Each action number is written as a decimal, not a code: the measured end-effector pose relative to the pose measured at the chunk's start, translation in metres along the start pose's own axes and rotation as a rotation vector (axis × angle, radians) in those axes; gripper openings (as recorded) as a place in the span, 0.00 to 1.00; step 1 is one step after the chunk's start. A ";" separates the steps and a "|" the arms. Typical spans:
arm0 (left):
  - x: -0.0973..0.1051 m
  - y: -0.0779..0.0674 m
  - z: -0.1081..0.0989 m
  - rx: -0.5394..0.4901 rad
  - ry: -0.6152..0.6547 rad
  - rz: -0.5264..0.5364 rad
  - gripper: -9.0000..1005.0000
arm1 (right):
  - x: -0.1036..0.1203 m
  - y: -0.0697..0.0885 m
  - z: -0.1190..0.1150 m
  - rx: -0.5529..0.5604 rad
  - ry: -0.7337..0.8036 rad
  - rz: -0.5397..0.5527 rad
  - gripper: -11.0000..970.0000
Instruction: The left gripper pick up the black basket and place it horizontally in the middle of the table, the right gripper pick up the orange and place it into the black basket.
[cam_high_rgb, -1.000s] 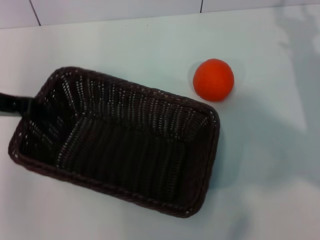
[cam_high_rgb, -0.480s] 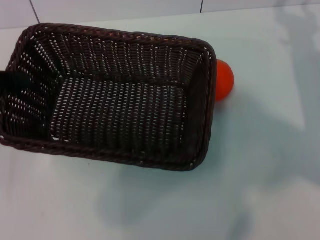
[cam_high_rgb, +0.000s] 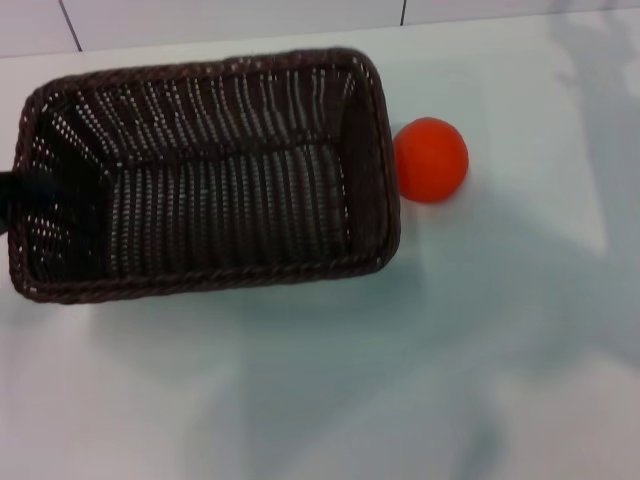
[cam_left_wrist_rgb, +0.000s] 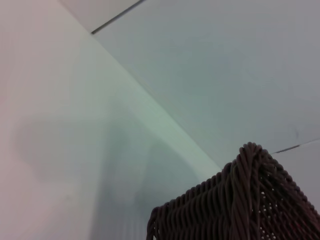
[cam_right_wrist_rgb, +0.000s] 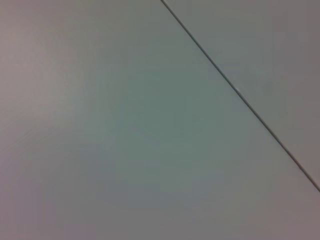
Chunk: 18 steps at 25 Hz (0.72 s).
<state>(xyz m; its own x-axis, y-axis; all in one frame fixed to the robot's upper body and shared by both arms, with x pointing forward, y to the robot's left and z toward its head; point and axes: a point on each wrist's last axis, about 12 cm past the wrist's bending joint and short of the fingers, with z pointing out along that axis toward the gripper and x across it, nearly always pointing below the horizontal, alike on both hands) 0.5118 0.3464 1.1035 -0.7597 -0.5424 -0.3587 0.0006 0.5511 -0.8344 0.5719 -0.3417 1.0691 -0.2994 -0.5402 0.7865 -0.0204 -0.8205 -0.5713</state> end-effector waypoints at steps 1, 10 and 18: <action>0.002 0.002 0.000 -0.004 0.000 -0.006 0.20 | 0.000 0.000 0.000 0.000 0.000 0.000 0.74; 0.011 0.009 -0.003 -0.010 0.010 -0.020 0.24 | 0.000 0.000 0.001 -0.003 -0.006 0.013 0.74; 0.015 0.010 0.000 0.020 -0.002 -0.041 0.27 | -0.002 -0.002 0.002 0.006 -0.010 0.014 0.74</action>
<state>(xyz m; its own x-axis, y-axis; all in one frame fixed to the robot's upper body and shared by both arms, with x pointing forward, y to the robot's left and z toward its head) 0.4999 0.3439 1.0895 -0.7579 -0.5658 -0.3249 -0.0176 0.5156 -0.8567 0.5743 -0.3393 1.0695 -0.2900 -0.5532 0.7810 -0.0106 -0.8141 -0.5806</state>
